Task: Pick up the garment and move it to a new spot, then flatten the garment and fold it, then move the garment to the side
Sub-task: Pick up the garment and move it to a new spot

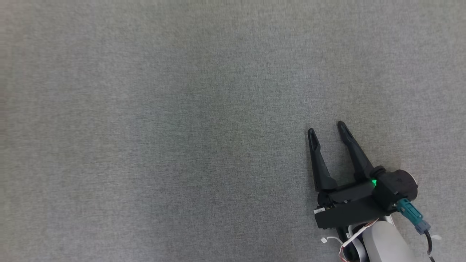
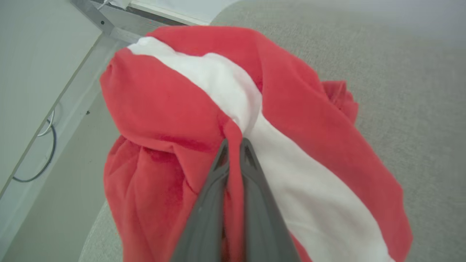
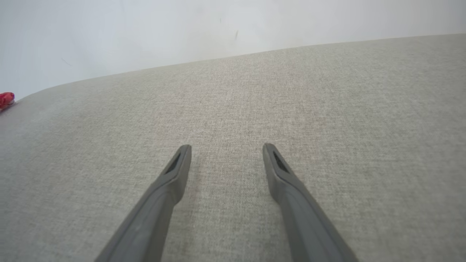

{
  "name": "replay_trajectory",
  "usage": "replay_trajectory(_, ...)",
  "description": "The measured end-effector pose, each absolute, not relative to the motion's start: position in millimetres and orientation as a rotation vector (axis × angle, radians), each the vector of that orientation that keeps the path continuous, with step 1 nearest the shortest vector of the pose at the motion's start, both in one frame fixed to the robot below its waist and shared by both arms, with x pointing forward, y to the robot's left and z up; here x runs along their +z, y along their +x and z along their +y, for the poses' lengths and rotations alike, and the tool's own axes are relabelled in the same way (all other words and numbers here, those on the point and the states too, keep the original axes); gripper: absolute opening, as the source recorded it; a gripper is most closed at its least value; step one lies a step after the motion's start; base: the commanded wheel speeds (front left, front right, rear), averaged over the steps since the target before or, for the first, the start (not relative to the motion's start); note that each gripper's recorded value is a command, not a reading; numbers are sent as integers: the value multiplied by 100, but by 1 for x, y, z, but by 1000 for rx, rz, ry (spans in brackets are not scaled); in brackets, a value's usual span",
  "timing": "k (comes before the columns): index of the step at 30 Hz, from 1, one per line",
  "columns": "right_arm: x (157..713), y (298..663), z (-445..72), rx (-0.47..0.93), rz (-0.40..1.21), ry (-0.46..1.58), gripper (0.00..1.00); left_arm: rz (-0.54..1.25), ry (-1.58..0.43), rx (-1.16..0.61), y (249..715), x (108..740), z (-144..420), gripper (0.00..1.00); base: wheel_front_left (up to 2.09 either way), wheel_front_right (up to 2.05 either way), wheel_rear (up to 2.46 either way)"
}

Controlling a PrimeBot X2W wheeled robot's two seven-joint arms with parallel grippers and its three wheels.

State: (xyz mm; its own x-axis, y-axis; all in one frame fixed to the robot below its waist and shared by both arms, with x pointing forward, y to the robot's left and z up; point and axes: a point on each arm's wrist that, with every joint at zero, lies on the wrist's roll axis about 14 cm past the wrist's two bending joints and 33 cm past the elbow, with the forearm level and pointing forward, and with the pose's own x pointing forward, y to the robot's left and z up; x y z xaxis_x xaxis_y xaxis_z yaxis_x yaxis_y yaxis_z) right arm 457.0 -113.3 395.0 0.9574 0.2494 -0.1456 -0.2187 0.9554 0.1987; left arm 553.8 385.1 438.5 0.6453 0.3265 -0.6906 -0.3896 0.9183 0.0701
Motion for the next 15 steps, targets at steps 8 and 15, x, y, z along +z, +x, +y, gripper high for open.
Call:
replay_trajectory(8,416,450,-109,247,136,205,100,538,-52,294,580,533,374,0,0,0,0)
replay_trajectory(15,439,433,-110,239,97,231,100,333,-35,88,594,633,293,0,0,0,0)
